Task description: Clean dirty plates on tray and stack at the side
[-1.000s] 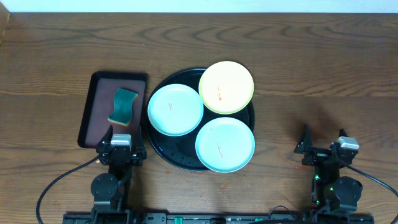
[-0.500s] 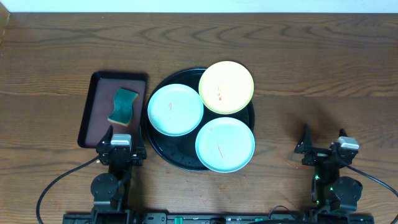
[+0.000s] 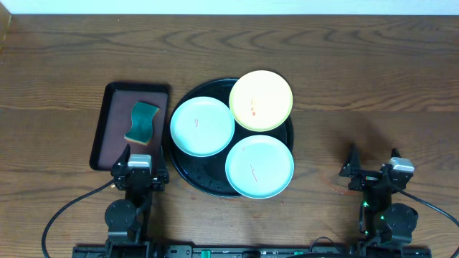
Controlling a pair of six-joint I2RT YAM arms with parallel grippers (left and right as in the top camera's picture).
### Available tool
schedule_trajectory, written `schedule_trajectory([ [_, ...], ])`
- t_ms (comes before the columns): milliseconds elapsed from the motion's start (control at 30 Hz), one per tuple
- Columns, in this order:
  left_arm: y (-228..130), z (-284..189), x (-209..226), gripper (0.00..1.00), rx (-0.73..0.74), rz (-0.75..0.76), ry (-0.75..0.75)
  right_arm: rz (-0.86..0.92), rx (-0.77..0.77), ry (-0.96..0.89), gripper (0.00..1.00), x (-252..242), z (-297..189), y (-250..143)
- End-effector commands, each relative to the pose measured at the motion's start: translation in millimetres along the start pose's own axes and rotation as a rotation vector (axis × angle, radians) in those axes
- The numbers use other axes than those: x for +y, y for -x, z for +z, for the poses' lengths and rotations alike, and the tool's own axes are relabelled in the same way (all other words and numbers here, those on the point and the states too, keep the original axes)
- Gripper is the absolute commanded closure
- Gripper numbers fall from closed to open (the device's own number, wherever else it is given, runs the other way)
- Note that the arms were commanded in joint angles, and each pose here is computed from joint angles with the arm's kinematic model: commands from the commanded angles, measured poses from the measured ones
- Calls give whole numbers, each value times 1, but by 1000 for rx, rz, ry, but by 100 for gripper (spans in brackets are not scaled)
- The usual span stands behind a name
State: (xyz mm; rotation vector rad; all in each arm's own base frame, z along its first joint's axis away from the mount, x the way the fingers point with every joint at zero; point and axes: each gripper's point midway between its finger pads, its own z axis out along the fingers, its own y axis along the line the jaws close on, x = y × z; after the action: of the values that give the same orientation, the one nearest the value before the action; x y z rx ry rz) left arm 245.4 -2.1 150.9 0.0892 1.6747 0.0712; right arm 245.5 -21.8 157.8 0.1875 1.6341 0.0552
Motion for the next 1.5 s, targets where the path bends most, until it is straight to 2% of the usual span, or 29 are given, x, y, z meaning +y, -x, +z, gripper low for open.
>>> schedule_trajectory([
  [0, -16, 0, 0, 26, 59, 17, 4, -7, 9, 16, 1, 3, 0, -3],
  [833, -16, 0, 0, 25, 59, 17, 4, -8, 9, 16, 1, 3, 0, -3],
  [1133, -16, 0, 0, 26, 59, 17, 4, -14, -20, -85, 1, -14, 0, 3],
  [1400, -15, 0, -2, 26, 54, 13, -10, 46, -22, 27, 1, 5, 0, 5],
  [1467, -14, 0, -12, 26, 46, 4, -66, 80, -15, 82, 1, 15, 0, 4],
])
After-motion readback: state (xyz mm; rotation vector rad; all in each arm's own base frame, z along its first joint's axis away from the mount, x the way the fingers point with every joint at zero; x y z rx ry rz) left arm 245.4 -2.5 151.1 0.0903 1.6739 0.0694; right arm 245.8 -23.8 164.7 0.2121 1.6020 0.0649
